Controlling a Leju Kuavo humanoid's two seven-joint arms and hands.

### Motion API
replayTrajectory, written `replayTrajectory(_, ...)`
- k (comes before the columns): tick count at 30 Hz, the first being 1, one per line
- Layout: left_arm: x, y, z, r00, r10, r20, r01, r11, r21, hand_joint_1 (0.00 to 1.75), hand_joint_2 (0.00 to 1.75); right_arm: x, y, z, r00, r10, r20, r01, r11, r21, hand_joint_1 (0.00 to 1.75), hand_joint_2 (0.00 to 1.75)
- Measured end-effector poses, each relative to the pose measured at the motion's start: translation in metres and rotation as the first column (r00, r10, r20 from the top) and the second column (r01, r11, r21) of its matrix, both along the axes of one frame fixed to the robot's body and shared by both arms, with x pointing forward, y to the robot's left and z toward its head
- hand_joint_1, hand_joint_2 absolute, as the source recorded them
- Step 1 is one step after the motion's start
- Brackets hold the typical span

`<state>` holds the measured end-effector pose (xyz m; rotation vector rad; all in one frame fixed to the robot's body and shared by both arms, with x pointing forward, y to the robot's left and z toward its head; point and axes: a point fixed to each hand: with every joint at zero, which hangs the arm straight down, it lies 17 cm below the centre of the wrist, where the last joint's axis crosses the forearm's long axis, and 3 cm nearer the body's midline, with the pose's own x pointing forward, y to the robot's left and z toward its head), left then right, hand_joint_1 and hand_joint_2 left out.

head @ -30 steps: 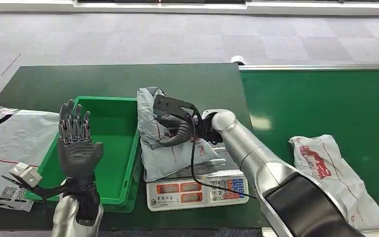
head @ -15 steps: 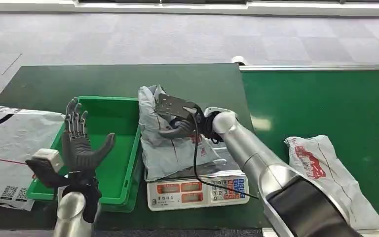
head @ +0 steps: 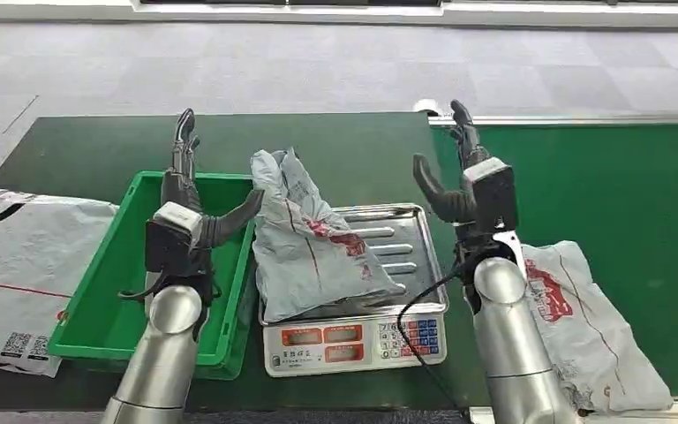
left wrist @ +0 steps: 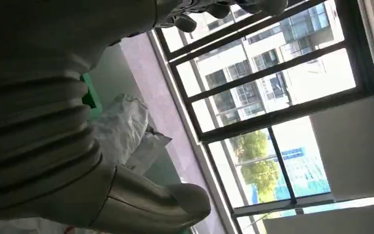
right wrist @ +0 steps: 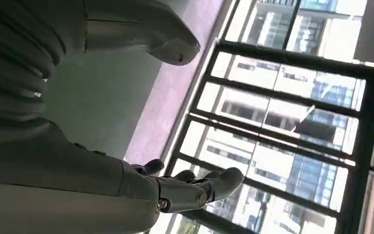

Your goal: Moved the parcel from conveyor to table for the left to box.

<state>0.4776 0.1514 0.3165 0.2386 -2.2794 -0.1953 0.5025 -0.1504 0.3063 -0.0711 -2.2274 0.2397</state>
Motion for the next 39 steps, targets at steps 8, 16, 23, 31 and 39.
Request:
replayTrajectory(8, 0.006, -0.011, -0.004, 1.000, -0.025, -0.010, 0.025, 1.000, 0.010, 0.00, 1.75, -0.011, -0.032, -0.004, 0.998, -0.055, 0.010, 0.055, 0.998, 0.014, 0.00, 1.75)
replayTrajectory(16, 0.026, -0.028, -0.029, 0.993, 0.033, -0.117, -0.013, 0.987, 0.160, 0.00, 1.75, -0.045, -0.081, 0.026, 0.941, -0.264, 0.210, 0.247, 0.964, 0.103, 0.00, 1.75)
replayTrajectory(23, 0.061, -0.058, -0.130, 0.914, 0.226, -0.337, 0.019, 0.806, 0.591, 0.00, 1.75, -0.098, -0.129, 0.038, 0.846, -0.457, 0.275, 0.411, 0.887, 0.212, 0.00, 0.00)
replayTrajectory(31, 0.076, -0.043, -0.207, 0.804, 0.427, -0.414, 0.095, 0.594, 0.799, 0.00, 1.75, -0.116, -0.153, 0.008, 0.849, -0.503, 0.160, 0.457, 0.852, 0.255, 0.00, 1.75)
replayTrajectory(39, 0.075, -0.045, -0.224, 0.784, 0.429, -0.450, 0.150, 0.571, 0.807, 1.75, 1.75, -0.125, -0.162, -0.007, 0.838, -0.532, 0.118, 0.491, 0.831, 0.262, 0.00, 1.75)
